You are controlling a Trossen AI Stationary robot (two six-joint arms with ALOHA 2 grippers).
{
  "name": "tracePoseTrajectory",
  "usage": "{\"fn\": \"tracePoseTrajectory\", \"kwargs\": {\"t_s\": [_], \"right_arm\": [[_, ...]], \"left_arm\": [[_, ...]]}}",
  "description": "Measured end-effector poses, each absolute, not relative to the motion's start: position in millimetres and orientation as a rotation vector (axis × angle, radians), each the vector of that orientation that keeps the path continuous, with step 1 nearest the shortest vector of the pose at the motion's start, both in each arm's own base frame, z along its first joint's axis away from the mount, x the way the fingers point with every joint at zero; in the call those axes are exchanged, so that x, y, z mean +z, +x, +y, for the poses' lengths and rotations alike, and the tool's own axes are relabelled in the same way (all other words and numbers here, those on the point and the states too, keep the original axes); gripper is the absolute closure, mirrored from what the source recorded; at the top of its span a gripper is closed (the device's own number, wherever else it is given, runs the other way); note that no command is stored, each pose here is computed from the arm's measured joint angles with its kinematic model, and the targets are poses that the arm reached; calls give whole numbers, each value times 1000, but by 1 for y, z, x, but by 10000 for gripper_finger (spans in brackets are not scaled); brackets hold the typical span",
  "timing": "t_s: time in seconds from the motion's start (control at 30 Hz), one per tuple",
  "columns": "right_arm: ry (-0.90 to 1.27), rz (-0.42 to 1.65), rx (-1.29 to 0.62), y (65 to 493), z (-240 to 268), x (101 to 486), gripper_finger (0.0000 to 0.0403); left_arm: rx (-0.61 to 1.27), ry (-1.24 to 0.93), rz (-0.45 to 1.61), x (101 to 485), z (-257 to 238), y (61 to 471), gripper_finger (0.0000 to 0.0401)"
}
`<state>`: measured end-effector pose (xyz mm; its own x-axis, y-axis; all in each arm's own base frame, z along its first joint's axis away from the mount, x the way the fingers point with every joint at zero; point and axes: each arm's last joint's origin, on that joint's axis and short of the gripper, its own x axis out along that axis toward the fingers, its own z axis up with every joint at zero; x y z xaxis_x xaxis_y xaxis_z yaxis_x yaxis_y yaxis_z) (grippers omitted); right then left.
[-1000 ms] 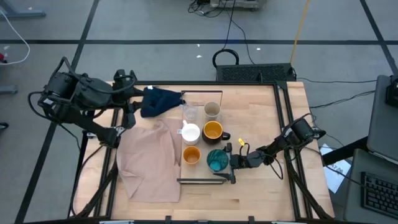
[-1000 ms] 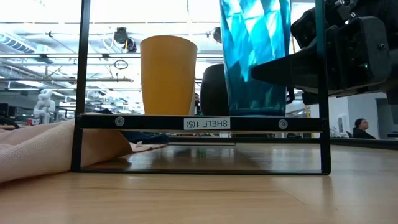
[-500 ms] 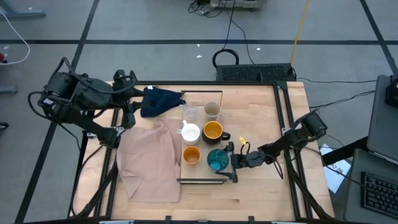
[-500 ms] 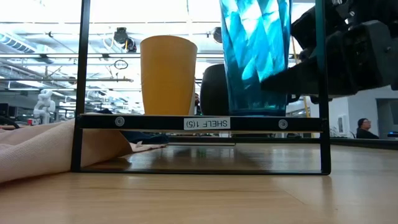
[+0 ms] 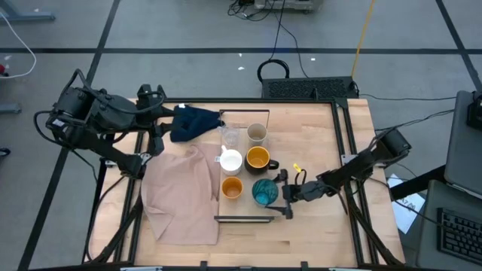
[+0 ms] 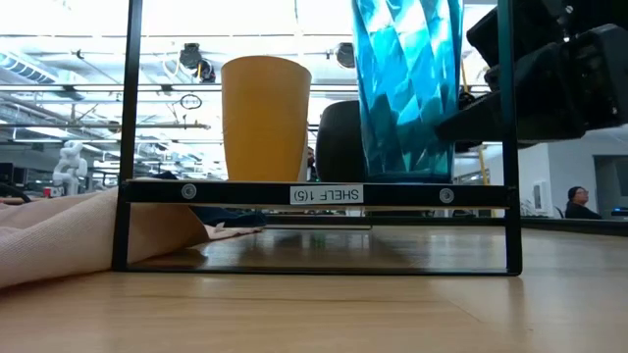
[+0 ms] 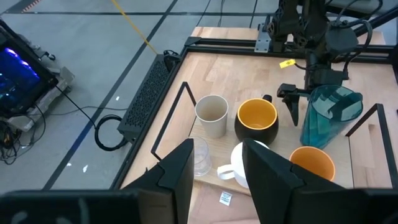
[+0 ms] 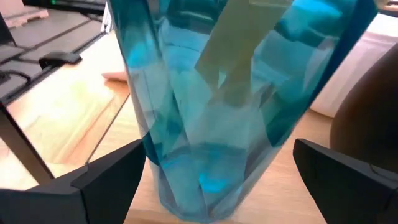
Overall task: Stack small to large cups/mugs on shelf
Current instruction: Put the transparent blue glass on the shelf
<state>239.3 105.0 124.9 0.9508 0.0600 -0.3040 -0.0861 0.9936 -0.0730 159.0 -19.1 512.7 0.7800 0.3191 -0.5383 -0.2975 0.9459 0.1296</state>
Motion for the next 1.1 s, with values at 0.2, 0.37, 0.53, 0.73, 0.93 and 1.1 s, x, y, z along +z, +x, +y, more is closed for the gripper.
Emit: {"fn": "tracePoseTrajectory", "kwargs": {"t_s": [0.2, 0.37, 0.53, 0.73, 0.93, 1.1], "right_arm": [[-116, 357, 76, 234, 102, 131, 3], [-123, 368, 87, 228, 103, 139, 3], [-125, 370, 95, 227, 104, 141, 3], [-147, 434, 92, 224, 103, 135, 3], [-150, 443, 93, 224, 103, 134, 4], [-181, 513, 94, 219, 101, 130, 15]], "left_arm": [[333, 39, 590, 513, -19, 159, 263], [333, 40, 593, 512, -19, 159, 263], [334, 40, 593, 512, -19, 159, 263], [333, 41, 594, 512, -19, 159, 263], [333, 40, 595, 512, -19, 159, 263], [333, 40, 595, 512, -19, 159, 263]]}}
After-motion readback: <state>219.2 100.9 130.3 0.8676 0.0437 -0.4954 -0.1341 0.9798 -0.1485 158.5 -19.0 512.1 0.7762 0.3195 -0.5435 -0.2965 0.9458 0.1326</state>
